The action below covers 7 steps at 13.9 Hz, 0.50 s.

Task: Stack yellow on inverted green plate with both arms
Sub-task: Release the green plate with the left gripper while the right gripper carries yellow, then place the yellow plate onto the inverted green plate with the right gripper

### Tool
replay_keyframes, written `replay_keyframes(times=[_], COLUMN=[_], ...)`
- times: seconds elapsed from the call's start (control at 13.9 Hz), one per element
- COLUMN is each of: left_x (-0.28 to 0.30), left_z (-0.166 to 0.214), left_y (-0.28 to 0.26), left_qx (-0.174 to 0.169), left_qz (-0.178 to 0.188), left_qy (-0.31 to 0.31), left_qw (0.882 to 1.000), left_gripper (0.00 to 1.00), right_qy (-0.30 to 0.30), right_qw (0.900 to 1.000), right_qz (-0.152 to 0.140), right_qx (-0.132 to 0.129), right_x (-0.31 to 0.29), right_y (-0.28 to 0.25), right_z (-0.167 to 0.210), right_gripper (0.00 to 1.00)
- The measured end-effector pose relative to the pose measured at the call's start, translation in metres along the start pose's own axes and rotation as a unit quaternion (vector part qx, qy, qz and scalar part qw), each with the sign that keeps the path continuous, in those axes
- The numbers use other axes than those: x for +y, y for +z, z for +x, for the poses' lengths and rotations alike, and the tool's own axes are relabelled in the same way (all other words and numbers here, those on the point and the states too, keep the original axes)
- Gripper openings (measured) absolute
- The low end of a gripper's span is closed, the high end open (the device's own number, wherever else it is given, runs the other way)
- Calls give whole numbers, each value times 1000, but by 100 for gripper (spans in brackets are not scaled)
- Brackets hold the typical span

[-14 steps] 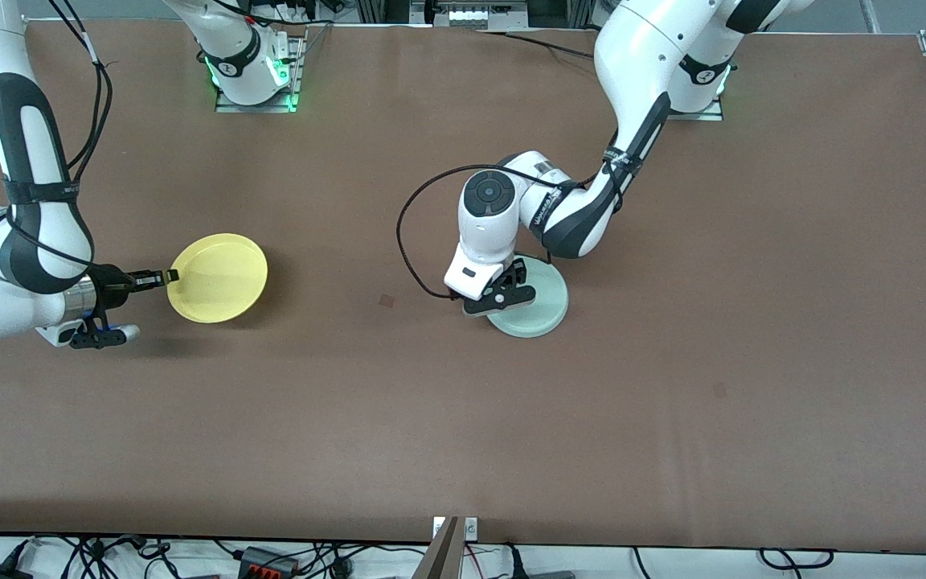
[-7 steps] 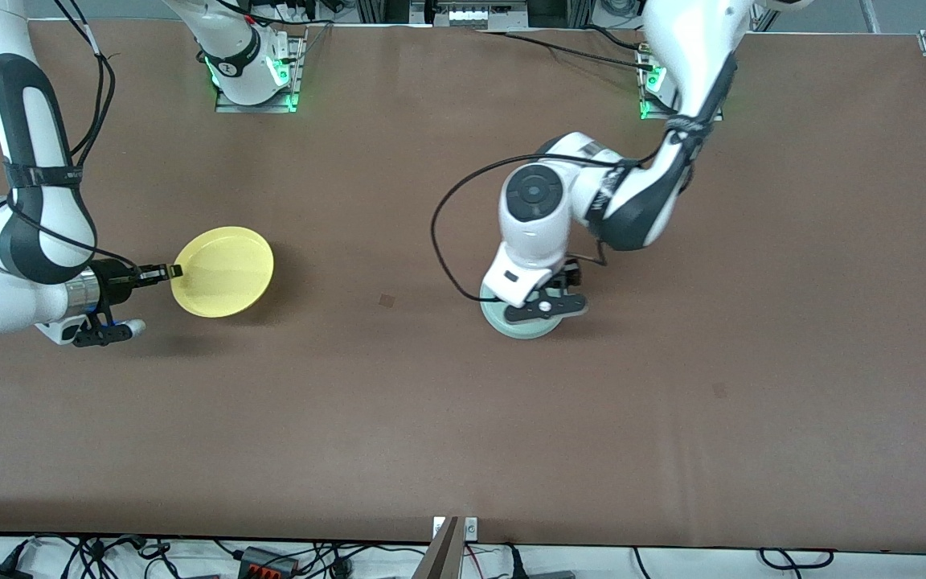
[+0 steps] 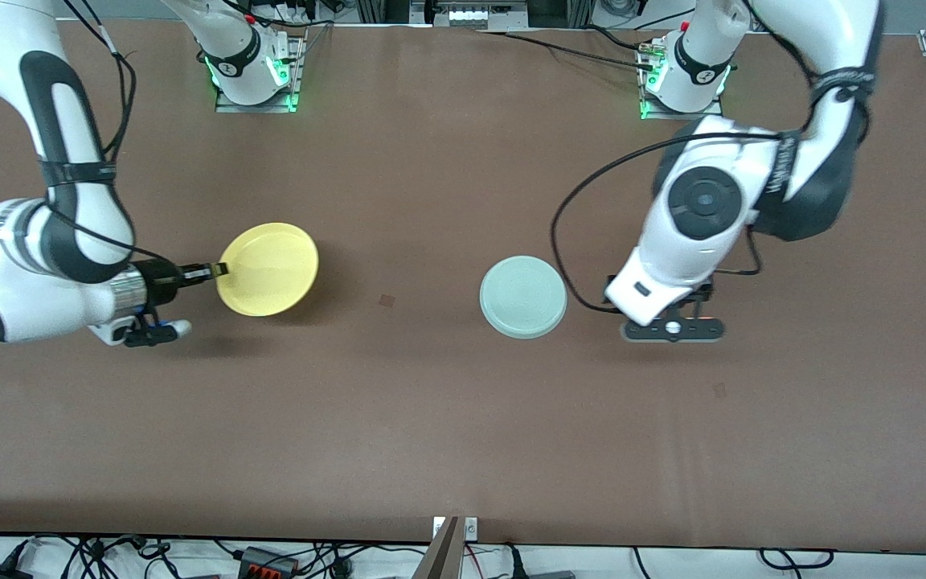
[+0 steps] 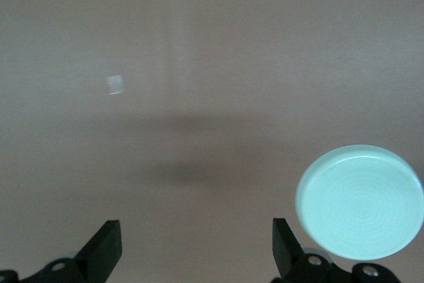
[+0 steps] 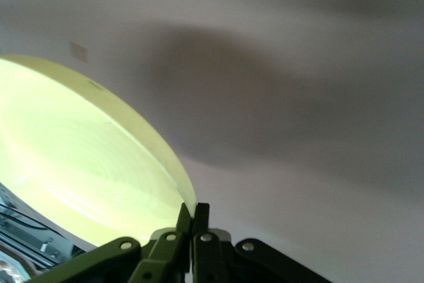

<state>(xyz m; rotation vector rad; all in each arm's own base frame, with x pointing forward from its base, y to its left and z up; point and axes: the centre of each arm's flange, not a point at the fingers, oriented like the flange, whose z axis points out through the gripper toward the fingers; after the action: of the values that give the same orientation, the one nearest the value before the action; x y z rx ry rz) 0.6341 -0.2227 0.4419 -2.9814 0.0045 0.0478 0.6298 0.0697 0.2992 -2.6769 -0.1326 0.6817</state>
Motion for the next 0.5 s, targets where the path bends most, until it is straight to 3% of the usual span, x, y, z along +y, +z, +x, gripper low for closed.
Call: replay_keyframes(times=[0.29,0.5], left_x=[-67,-114], left_z=[-12,-25], left_y=[-45,-71], left_qx=[-15,-36], left_qz=[6,-28], left_qy=[7,10], left_qw=[1000,999], left_gripper=[100,100], right_qy=[60,104], right_qw=[998,994], right_qz=[-3,18], right_qx=[8,22], right_x=[-129,-192], right_y=[47,74], right_z=[19,26], right_gripper=[2,2])
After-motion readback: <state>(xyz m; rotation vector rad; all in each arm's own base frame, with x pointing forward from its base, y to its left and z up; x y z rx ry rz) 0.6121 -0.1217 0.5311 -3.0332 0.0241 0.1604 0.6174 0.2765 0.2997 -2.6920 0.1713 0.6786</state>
